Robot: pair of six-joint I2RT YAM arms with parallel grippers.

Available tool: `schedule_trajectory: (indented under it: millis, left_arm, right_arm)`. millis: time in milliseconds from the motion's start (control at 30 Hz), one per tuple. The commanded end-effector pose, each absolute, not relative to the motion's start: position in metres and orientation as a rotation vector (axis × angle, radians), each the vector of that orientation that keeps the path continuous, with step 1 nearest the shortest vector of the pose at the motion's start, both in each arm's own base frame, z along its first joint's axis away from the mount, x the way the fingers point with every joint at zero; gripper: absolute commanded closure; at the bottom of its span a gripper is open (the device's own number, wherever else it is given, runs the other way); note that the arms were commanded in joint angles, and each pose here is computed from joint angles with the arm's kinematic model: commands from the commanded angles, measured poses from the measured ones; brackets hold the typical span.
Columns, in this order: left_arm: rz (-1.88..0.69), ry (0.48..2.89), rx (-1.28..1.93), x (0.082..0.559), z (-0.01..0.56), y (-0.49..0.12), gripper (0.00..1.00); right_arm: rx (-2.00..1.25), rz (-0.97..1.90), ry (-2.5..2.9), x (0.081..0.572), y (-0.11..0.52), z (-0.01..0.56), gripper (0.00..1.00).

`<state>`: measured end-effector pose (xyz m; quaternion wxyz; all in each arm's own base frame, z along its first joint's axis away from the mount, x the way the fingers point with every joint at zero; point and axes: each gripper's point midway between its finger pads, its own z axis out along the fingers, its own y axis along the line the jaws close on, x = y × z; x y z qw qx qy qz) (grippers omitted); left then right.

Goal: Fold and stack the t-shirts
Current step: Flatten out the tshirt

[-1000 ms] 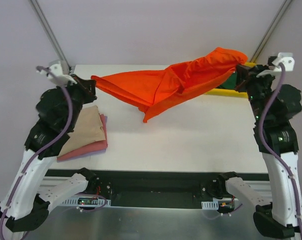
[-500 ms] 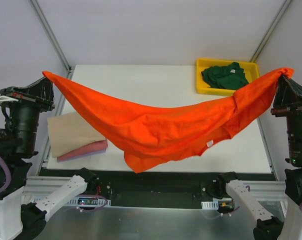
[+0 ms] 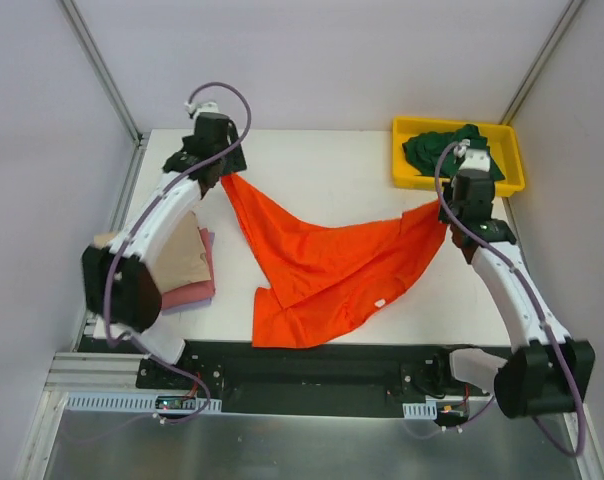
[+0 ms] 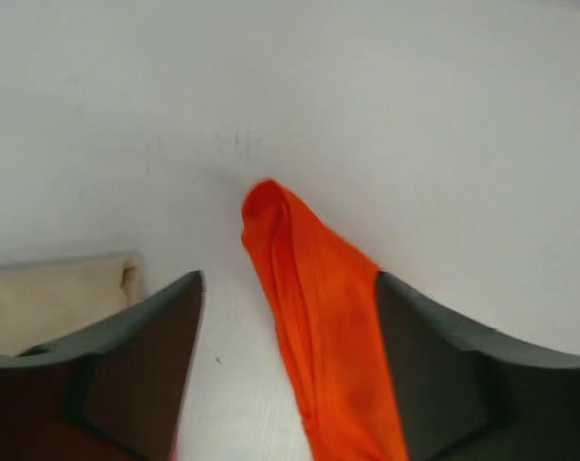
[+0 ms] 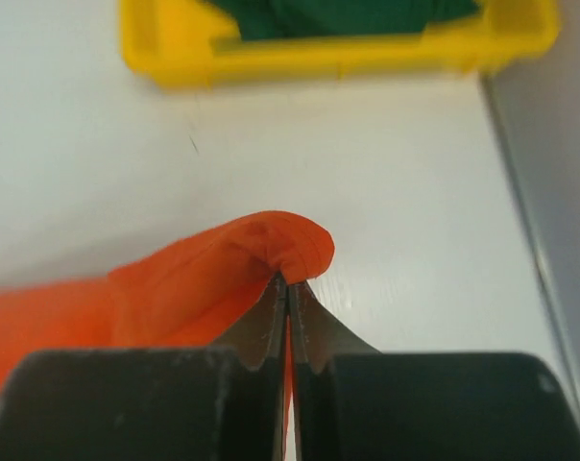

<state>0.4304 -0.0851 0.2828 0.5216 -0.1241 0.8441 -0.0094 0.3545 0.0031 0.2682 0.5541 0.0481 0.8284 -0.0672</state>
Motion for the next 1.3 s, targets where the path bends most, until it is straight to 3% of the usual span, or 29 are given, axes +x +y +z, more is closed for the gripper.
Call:
schedule_trajectory:
  millis: [0,67,400,600,833,1267]
  left_arm:
    - [-0.246,2.299,-0.217,0.449,0.205,-0.132,0.16]
    - [-0.358,2.376,-0.175,0.439,0.184,-0.154,0.01]
    - [-0.605,2.637,-0.007,0.282,0.122,-0.222,0.02]
    - [-0.685,2.742,0.000,0.226,0.098,-0.242,0.24]
    - [-0.609,2.831,-0.066,0.219,0.063,-0.249,0.48]
    - [-0.533,2.870,-0.128,0.228,0.037,-0.254,0.60]
  right_arm:
    - [0.286,-0.113,2.100,0.365,-0.008,0.186,1.00]
    - [0.299,-0.123,2.180,0.364,-0.008,0.159,1.00]
    - [0.287,-0.138,2.273,0.349,-0.008,0.124,1.00]
    - [0.281,-0.147,2.292,0.340,-0.009,0.116,1.00]
    - [0.273,-0.137,2.304,0.339,-0.008,0.113,1.00]
    - [0.269,-0.154,2.315,0.340,-0.010,0.109,1.00]
